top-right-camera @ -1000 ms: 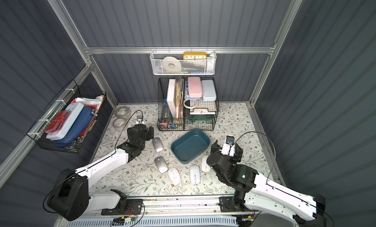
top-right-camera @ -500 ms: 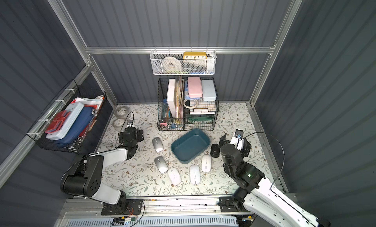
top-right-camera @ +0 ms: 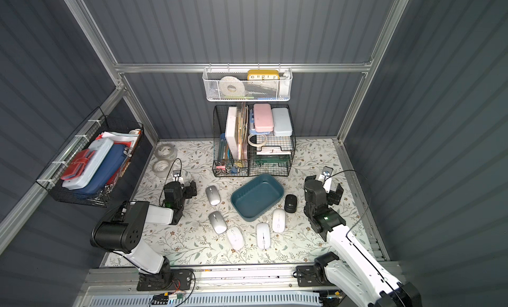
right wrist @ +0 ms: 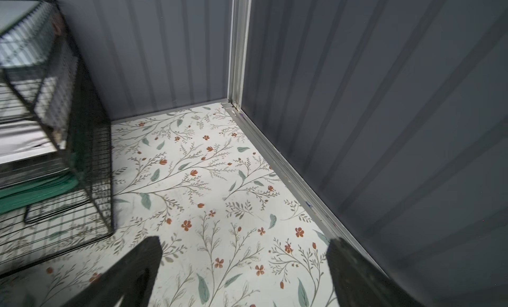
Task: Take out the mouse from the storage box
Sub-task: Reset both arms
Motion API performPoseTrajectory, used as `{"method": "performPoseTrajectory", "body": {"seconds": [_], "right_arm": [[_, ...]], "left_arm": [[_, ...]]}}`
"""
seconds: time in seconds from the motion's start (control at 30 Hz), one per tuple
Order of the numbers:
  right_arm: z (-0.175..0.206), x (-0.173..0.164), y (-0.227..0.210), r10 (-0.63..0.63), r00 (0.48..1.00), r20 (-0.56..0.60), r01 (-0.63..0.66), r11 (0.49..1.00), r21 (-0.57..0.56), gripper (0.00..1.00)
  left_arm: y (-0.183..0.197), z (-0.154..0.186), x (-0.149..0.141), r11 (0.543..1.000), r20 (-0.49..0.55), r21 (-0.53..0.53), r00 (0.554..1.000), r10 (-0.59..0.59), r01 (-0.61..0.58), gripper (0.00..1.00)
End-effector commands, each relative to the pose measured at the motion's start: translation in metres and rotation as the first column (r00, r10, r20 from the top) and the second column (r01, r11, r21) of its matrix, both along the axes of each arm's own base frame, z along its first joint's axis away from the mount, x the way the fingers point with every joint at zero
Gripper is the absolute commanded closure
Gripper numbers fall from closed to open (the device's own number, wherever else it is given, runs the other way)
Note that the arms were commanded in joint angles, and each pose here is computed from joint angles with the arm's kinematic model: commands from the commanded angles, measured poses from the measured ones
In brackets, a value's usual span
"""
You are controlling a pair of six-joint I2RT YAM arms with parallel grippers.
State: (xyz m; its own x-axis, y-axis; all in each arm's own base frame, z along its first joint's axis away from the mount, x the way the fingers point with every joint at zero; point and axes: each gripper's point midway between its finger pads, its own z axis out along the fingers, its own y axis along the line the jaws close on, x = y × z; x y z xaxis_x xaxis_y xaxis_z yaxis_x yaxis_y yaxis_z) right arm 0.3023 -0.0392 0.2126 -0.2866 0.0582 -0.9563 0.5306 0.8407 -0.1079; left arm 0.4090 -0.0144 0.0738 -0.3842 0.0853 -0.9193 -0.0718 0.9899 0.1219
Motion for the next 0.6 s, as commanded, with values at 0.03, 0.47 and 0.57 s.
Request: {"method": "performPoseTrajectory", "body": {"seconds": [0.03,0.47,0.57], "right_arm": [[-0.009,0.020,-0.012,-0.006,0.998,0.061,0.005,1.000,0.014,0.01],[-0.063,0.043,-0.029,0.019,0.995,0.097,-0.021,1.000,0.015,0.01],[-0.061,0.046,-0.024,0.057,0.990,0.127,-0.060,0.998,0.014,0.01]], "left_arm": [[-0.004,0.017,0.006,0.999,0.080,-0.022,0.996,-0.046,0.048,0.01],[0.006,0.019,0.012,0.998,0.121,-0.057,0.993,-0.011,0.018,0.01],[0.006,0.018,0.012,0.998,0.116,-0.058,0.993,-0.008,0.015,0.01]]}}
